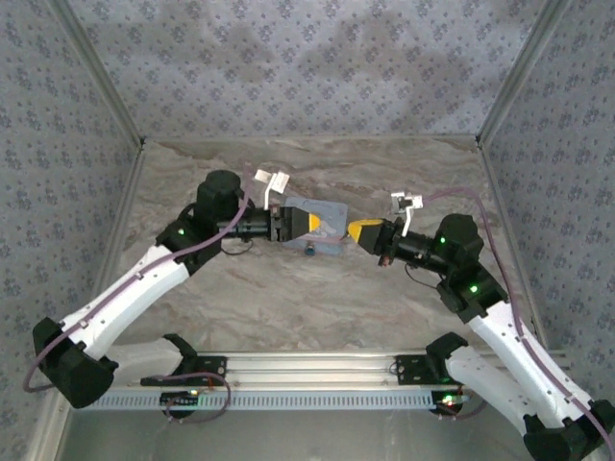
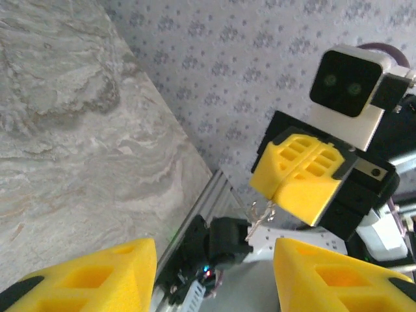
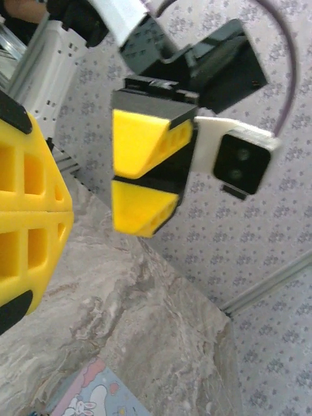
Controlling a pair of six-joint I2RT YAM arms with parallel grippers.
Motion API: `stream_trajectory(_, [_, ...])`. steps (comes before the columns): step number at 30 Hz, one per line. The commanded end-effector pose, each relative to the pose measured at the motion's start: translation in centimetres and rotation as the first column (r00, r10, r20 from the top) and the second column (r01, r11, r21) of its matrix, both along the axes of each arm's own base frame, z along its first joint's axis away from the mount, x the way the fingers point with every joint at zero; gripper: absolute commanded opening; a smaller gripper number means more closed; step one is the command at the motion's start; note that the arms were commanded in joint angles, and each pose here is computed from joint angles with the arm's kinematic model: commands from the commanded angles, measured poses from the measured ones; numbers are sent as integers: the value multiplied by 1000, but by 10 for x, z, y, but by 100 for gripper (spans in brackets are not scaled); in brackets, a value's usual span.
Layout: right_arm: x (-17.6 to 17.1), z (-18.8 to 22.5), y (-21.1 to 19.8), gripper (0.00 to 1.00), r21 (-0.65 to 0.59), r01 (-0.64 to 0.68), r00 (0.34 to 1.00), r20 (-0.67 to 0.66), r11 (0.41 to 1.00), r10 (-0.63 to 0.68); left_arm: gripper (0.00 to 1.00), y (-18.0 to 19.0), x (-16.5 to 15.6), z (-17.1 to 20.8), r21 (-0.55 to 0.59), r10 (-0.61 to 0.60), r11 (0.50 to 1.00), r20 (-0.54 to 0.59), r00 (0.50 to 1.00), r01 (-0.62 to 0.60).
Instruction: Unlock the padlock with the key
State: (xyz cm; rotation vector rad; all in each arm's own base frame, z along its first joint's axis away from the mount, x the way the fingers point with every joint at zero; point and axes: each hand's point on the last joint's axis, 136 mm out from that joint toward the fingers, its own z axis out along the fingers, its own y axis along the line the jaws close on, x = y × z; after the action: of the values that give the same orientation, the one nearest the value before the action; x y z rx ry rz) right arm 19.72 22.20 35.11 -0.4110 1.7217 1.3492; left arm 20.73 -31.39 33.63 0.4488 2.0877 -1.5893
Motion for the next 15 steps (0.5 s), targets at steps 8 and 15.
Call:
stream_trajectory(8, [3, 23, -1, 0, 106, 42, 998, 34, 993, -46, 60, -19, -6, 38, -236, 64, 971, 117, 991, -35])
stream_trajectory(15, [6, 24, -2, 0, 164, 71, 997, 29, 984, -77, 51, -27, -7, 51, -317, 53, 948, 136, 989, -7])
